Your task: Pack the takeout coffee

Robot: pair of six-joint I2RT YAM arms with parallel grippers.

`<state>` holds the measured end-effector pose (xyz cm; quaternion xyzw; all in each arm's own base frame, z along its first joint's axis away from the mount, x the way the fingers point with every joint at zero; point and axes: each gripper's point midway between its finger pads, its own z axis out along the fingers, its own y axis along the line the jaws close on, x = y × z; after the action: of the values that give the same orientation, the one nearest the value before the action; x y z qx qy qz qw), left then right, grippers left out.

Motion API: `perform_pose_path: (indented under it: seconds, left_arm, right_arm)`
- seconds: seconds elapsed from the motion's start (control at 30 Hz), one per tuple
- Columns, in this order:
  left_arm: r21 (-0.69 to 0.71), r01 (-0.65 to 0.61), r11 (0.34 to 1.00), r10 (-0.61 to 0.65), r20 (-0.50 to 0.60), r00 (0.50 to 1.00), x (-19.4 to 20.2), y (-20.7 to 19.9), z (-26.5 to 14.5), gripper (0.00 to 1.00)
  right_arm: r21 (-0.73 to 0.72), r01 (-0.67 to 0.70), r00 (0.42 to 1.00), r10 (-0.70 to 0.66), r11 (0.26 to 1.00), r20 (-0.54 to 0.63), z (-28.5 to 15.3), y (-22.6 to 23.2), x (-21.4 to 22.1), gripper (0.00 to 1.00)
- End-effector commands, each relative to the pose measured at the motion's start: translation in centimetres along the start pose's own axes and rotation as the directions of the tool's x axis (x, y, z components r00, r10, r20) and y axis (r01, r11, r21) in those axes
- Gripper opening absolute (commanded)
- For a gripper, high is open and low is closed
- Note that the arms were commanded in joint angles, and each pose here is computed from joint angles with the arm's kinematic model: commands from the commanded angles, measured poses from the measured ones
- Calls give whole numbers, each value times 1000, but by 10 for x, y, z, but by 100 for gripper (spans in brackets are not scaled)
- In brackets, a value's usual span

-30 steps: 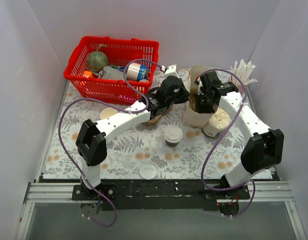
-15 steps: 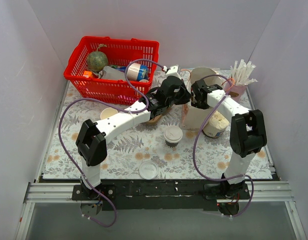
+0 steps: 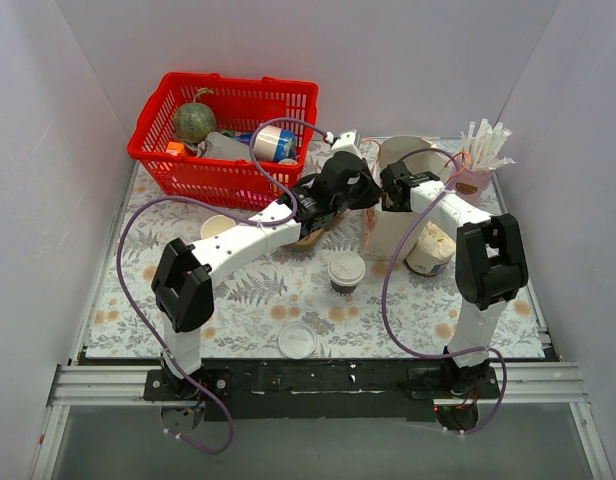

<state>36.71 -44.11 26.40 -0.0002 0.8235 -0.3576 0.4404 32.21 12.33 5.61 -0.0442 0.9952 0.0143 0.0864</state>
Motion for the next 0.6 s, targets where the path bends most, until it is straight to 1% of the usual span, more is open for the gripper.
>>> perform_pose_path:
  seconds: [0.0, 0.07, 0.13, 0.17, 0.23, 0.3, 0.37, 0.4, 0.43, 0.47, 0.5, 0.53, 0.57]
  left_arm:
    - [42, 3, 999, -7, 79, 997, -33, -18, -18, 0]
    - [20, 0, 1000, -2, 87, 996, -33, -13, -16, 0]
    - [-1, 3, 1000, -3, 89, 996, -32, -8, -15, 0]
    - [-16, 6, 1000, -4, 93, 996, -32, -4, -14, 0]
    - [-29, 33, 999, -30, 90, 996, -32, 1, -14, 0]
    - [-34, 49, 998, -46, 88, 995, -33, 5, -14, 0]
    - [-34, 50, 998, -46, 90, 995, -34, 5, -14, 0]
    - [-28, 47, 999, -44, 87, 995, -34, 5, -14, 0]
    - [-17, 38, 999, -36, 91, 995, -35, 2, -15, 0]
    - [-8, 32, 999, -31, 91, 995, -34, 2, -16, 0]
    - [3, 21, 1000, -21, 79, 997, -29, 3, -16, 0]
    - [30, 12, 999, -14, 98, 995, -34, -2, -19, 0]
    - [36, -1, 999, -2, 102, 995, -34, -3, -20, 0]
  right_arm:
    - [19, -36, 997, 35, 999, 75, -15, -5, -13, 4]
    - [-24, -23, 990, 26, 999, 136, -38, 2, -25, 10]
    - [-103, 3, 981, 17, 995, 193, -62, 15, -33, 11]
    - [-129, 12, 977, 15, 992, 211, -72, 19, -35, 15]
    - [-158, 11, 959, 34, 987, 281, -97, 22, -43, 15]
    - [-174, 11, 941, 49, 985, 336, -112, 23, -50, 15]
    - [-221, 30, 916, 62, 975, 396, -136, 29, -52, 17]
    - [-229, 35, 898, 70, 973, 435, -145, 29, -58, 18]
    - [-242, 40, 868, 86, 969, 489, -163, 29, -60, 20]
    - [-250, 44, 846, 97, 967, 524, -173, 28, -63, 25]
    - [-259, 60, 795, 111, 964, 597, -188, 30, -75, 27]
    - [-268, 78, 753, 119, 960, 647, -205, 28, -72, 30]
    - [-252, 65, 716, 131, 965, 685, -213, 22, -75, 36]
